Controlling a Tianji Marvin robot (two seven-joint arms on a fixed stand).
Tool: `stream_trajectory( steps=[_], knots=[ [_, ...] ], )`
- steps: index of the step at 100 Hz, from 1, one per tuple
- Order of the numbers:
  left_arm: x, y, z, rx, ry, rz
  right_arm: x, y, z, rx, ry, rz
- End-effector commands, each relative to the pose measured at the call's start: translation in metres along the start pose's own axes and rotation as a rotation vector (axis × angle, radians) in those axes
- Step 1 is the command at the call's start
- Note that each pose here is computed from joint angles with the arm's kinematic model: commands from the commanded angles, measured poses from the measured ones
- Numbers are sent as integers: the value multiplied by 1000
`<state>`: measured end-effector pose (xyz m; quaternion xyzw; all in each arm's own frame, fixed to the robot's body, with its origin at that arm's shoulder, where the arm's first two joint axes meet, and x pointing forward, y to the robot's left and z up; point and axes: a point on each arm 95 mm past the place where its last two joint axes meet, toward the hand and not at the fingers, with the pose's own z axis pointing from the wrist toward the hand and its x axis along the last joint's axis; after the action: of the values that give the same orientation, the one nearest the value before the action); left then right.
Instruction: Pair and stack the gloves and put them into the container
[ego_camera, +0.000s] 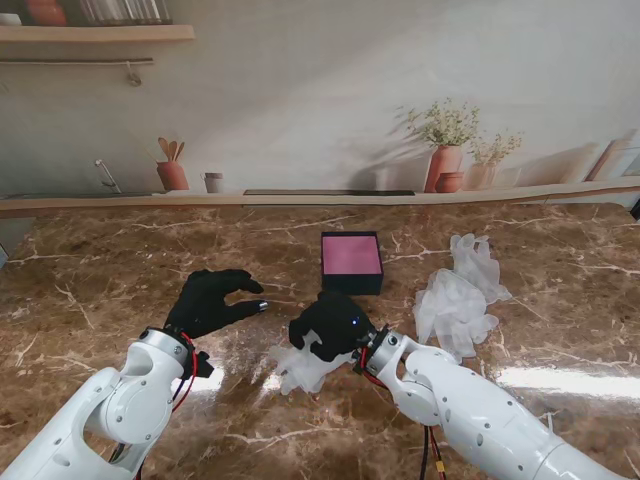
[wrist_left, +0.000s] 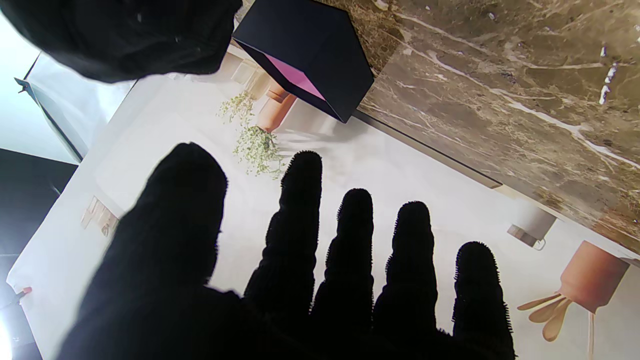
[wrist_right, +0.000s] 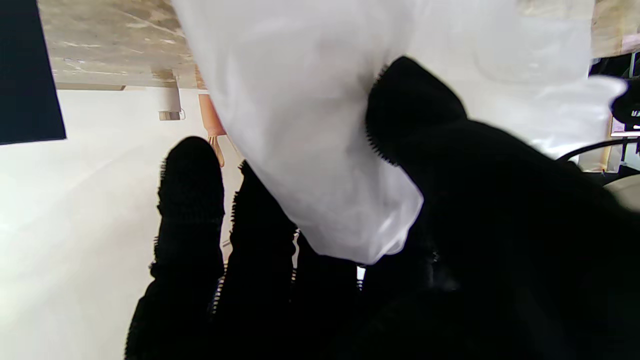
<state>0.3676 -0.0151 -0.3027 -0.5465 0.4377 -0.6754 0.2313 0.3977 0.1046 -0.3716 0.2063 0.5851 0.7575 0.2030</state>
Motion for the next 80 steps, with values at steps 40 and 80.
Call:
stream_trajectory(
  steps=[40,80],
  knots=[
    [4,5,1,-22,5,-7,-4,-29,-53,177,12,-2],
    [4,4,3,-28,10,-3,4,-12,-49,183,-72,275]
  ],
)
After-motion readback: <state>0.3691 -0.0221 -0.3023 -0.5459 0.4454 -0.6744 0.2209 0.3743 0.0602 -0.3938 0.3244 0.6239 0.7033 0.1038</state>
